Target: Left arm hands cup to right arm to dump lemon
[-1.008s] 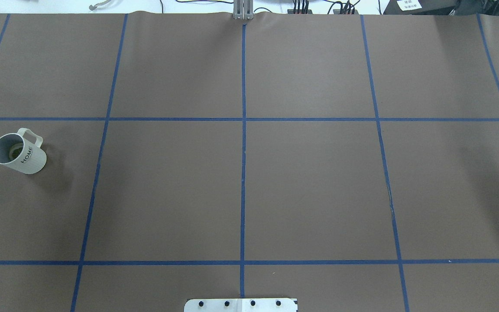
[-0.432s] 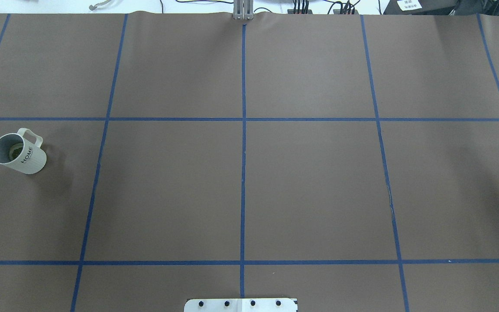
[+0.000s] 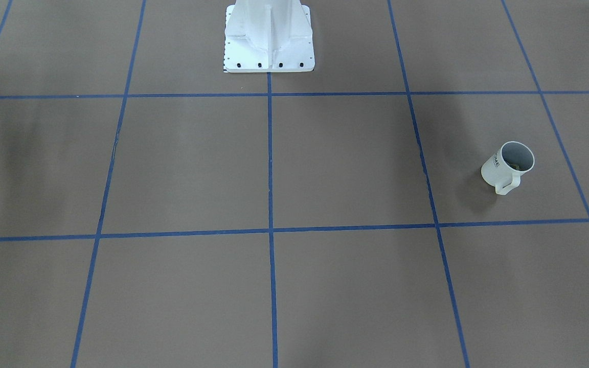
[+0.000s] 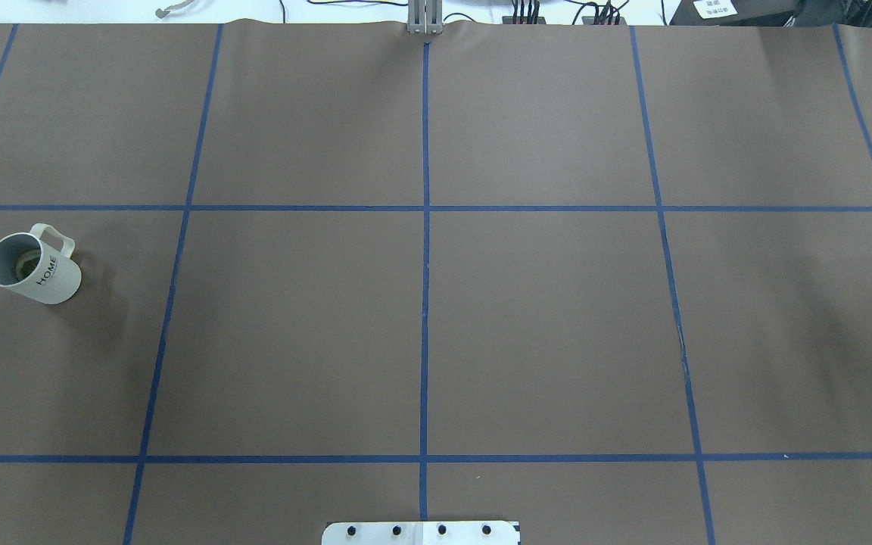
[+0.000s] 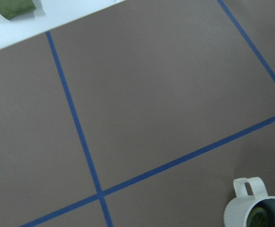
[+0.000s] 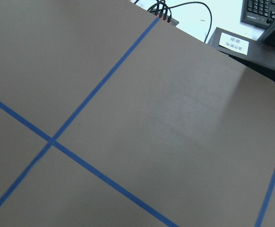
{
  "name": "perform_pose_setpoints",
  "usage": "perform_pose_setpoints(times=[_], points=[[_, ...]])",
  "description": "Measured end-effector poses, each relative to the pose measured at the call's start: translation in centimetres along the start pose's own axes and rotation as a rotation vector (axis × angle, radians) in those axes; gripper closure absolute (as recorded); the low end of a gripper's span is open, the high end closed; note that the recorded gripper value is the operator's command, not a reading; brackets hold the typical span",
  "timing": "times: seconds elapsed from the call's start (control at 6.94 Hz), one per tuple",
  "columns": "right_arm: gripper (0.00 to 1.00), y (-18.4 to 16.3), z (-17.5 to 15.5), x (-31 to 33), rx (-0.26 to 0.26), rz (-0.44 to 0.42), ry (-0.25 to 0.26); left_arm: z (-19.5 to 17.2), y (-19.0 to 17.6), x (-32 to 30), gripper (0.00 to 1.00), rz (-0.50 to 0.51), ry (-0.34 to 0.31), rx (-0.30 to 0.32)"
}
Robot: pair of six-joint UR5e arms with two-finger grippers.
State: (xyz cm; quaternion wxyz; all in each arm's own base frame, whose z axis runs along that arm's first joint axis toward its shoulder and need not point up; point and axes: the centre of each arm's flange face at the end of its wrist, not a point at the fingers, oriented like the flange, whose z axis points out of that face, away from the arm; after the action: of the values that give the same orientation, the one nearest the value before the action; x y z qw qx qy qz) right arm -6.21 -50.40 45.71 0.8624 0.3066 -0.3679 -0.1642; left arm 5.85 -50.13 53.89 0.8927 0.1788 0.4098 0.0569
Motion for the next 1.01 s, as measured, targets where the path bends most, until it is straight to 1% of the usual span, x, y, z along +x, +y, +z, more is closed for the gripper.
perform_pose_setpoints(times=[0.14,0.29,0.43,0.58,0.72,0.86,1.01], points=[[0.0,-0.6,0.5,-1.1,0.012,0.008,-0.008,2.5,1.1,2.3,0.0,-0.058,-0.001,0.005],[0.0,-0.8,0.7,-1.5,0.017,0.009,-0.011,4.7,2.6,4.0,0.0,-0.088,-0.001,0.011],[0.0,-0.9,0.8,-1.7,0.019,0.01,-0.012,6.3,3.9,4.9,0.0,-0.101,0.002,0.01],[0.0,-1.0,0.8,-1.7,0.019,0.01,-0.012,7.4,5.1,5.0,0.03,-0.103,-0.008,0.004],[0.0,-1.0,0.8,-1.7,0.019,0.01,-0.013,8.2,5.9,5.1,0.26,-0.096,-0.024,0.0],[0.0,-1.0,0.8,-1.8,0.019,0.009,-0.014,8.7,6.3,5.4,0.69,-0.089,-0.031,-0.003],[0.0,-1.0,0.9,-1.8,0.019,0.009,-0.014,9.0,6.6,5.6,0.98,-0.082,-0.032,-0.006]])
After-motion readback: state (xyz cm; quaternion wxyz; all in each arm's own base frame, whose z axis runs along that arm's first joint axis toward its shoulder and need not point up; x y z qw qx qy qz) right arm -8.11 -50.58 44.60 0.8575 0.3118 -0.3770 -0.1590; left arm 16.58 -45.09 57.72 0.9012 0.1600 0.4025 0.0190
